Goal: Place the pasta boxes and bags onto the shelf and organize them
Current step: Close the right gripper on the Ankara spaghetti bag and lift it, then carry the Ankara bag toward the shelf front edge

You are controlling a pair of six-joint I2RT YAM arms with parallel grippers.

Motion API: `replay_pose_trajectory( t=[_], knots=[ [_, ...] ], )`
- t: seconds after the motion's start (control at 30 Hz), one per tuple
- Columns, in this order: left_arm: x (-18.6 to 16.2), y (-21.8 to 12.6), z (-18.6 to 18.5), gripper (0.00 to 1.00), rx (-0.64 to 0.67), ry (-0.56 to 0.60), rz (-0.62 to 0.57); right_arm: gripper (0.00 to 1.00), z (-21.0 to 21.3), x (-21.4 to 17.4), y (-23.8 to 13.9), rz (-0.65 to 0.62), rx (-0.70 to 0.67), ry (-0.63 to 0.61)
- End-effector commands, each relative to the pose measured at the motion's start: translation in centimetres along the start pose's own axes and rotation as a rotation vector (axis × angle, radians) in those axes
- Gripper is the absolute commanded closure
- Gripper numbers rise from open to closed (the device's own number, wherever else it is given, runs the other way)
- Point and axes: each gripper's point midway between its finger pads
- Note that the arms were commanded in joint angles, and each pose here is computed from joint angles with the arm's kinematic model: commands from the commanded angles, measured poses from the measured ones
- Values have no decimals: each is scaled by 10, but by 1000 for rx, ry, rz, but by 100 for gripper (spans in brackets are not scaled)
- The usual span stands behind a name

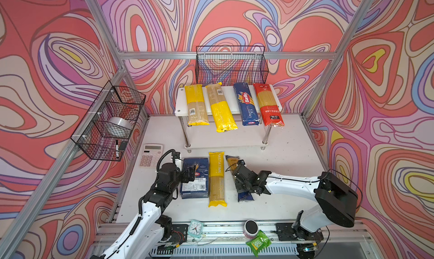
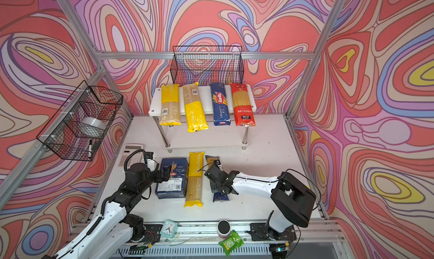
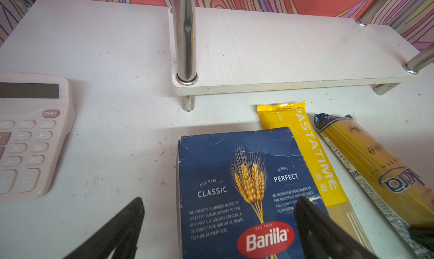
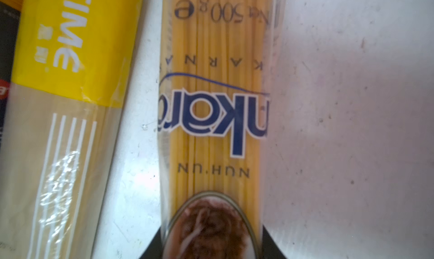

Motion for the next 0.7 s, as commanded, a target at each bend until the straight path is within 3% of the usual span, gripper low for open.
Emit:
replay_pose_trajectory(
  t=[0.0,0.07,0.33,0.67],
  knots=[
    [10,-2,0,0,-1,1,-24,96,12,26,-25,-117,65,27],
    [10,-3,0,0,-1,0,-24,100,11,32,-33,-143,70,30],
    [10,-3,0,0,-2,1,-23,100,8,53,-66,-241,78,29],
    [10,-2,0,0,0,1,-23,100,-2,77,-78,-294,52,34]
  ],
)
Point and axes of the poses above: each gripper's point midway between its finger pads, its own y axis out along the fingers, its own z axis along the line the jaws close on, x = y × z, and after that the axes turned 7 degrees about y, right-handed
